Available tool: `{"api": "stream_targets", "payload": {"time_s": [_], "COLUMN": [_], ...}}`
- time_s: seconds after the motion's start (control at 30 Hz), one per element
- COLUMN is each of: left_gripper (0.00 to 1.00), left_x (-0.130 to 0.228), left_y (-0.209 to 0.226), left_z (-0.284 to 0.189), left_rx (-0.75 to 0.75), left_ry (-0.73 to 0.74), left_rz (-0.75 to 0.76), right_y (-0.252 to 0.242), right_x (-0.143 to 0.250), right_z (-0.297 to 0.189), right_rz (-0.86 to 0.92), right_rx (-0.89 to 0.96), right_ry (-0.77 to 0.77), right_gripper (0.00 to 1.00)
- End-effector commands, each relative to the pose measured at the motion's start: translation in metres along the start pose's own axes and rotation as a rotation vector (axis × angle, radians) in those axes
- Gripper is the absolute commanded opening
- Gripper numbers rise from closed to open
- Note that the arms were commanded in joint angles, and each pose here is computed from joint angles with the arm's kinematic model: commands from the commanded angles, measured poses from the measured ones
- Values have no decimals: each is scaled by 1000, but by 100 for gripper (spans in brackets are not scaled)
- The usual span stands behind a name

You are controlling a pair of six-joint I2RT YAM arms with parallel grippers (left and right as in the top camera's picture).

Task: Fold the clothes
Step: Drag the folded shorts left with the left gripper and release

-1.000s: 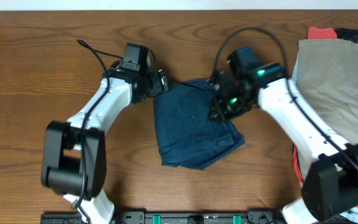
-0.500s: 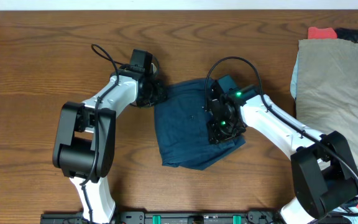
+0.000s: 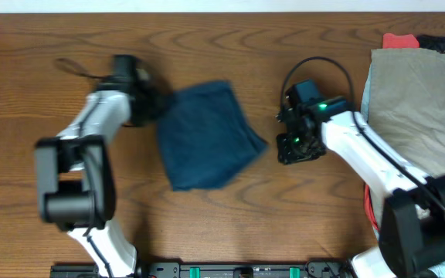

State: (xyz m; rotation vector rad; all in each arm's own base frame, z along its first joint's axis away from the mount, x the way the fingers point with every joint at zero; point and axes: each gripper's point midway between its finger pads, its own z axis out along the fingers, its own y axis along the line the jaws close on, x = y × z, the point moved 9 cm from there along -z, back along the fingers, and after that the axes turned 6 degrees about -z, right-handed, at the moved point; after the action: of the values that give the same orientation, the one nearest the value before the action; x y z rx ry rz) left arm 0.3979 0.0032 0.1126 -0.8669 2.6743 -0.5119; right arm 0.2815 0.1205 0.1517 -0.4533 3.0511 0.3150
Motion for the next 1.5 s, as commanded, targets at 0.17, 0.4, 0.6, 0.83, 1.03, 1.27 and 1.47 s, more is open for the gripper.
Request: {"api": "stream_targets", "payload": {"time_s": [0.17,0.4,0.6,0.83,1.03,1.27,1.47], "left_gripper": [6,98,98,98,98,98,98], "left_x": [-82,-88,-91,-83,-37,26,58], "left_y": [118,207,203,117,21,-30,-34], "left_z": [-109,-151,-156,-123,-79,-39,-21], "left_rx": [-82,-132,85,220,179,-177,-286], "left_ry": [-379,-471,-432,-292,-149,-86,27], "left_rz": [-309,-599,-609,-233,199,523,597], "right_y": [-15,-16,-16,-16,-16,-16,-17], "right_x": [1,4,4,4,4,4,5], "right_z": [-44,-45,-45,-45,-45,-45,-45], "right_rz": [64,68,62,61,61,61,63], "right_rx": [12,13,13,13,13,19,32], "right_ry": [-134,-122,-118,-120,-119,-118,-113], "right_gripper": [41,41,42,42,42,42,42]}}
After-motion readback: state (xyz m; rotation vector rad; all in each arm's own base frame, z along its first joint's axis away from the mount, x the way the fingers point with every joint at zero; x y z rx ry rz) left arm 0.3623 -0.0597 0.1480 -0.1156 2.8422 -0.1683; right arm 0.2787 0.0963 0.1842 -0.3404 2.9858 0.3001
